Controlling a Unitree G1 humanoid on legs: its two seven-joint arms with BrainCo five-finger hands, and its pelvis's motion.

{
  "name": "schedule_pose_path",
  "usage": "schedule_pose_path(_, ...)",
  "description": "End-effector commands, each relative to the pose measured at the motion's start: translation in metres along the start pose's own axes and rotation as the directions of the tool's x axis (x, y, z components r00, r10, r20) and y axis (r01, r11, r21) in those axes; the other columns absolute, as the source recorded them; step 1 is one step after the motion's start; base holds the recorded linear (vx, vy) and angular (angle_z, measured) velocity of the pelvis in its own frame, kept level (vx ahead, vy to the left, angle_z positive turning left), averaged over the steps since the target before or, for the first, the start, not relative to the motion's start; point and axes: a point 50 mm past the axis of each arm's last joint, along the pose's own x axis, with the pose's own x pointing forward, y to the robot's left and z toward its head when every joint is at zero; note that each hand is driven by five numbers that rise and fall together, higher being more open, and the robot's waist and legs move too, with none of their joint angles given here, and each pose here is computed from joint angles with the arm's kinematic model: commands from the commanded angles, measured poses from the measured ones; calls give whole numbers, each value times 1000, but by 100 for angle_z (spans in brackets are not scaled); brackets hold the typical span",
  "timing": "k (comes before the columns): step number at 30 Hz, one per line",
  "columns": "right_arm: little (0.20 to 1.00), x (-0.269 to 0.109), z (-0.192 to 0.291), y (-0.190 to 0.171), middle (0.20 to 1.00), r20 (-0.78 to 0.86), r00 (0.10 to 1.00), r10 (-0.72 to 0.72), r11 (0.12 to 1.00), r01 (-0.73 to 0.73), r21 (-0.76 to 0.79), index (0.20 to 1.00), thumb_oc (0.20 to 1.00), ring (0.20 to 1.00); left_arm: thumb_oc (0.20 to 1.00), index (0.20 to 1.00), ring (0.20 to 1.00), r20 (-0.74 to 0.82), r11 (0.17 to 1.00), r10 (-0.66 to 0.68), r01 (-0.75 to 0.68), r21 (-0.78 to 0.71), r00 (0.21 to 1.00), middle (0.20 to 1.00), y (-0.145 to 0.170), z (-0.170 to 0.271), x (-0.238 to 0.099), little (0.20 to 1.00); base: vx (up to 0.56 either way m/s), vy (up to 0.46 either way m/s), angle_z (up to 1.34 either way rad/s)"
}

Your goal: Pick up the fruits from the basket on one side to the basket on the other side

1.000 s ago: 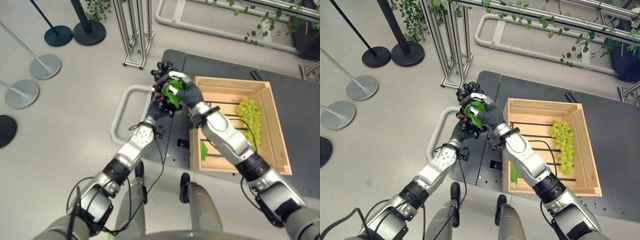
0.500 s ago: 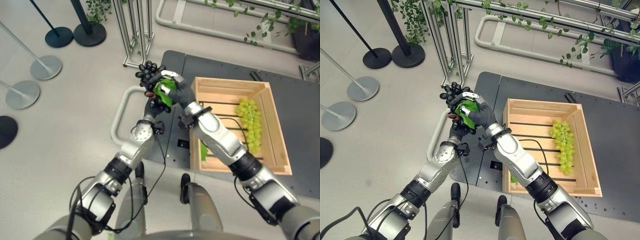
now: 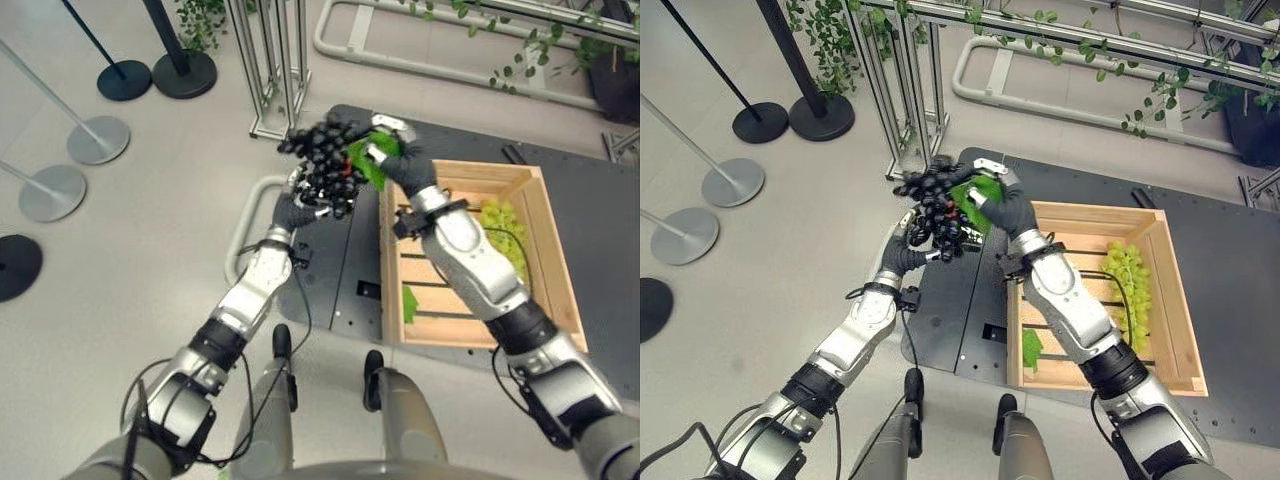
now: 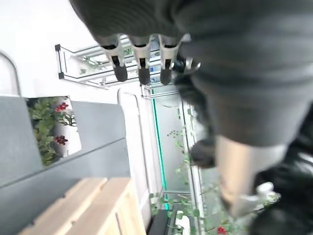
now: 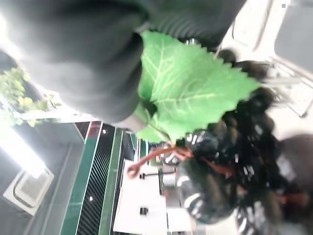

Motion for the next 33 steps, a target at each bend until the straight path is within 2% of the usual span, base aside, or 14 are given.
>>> schedule_pose_path(1,200,-1,32,-8,200,187,982,-18,1000,22,-22,200,200,200,1000,1000,1000,95,1000,-8,11,-24,995,1000,3,11,-6,1000,0,0,0)
schedule_pose_path(5,200,-3,36,-40,200,161,984,-82,986,103,-127,200,200,200,1000,1000,1000,78,1000,21,-21,9,997,1000,23,3,-16,1000,0,0,0)
schedule_pose_path(10,200,-6,40,-60,200,122,989,-78,974,102,-202,200,200,200,1000,1000,1000,75,998,27,-32,61,997,1000,39,-2,-25,1000,0,0,0)
schedule_pose_path(16,200,-6,45,-78,200,23,1000,-9,947,16,-321,200,200,200,1000,1000,1000,85,987,2,-16,157,996,1000,54,0,-31,1000,1,1,1)
schedule_pose_path(20,200,4,55,-78,200,-20,997,70,932,-73,-356,200,200,200,1000,1000,1000,96,980,-44,24,200,994,1000,55,5,-27,1000,2,1,1)
schedule_pose_path(26,200,10,58,-71,200,-7,995,99,935,-95,-340,200,200,200,1000,1000,1000,119,980,-73,50,192,990,1000,47,12,-20,1000,3,2,1)
schedule_pose_path(33,200,13,37,-59,200,-10,998,55,959,-55,-278,200,200,200,1000,1000,1000,166,985,-135,114,130,977,1000,10,28,-2,1000,1,1,1)
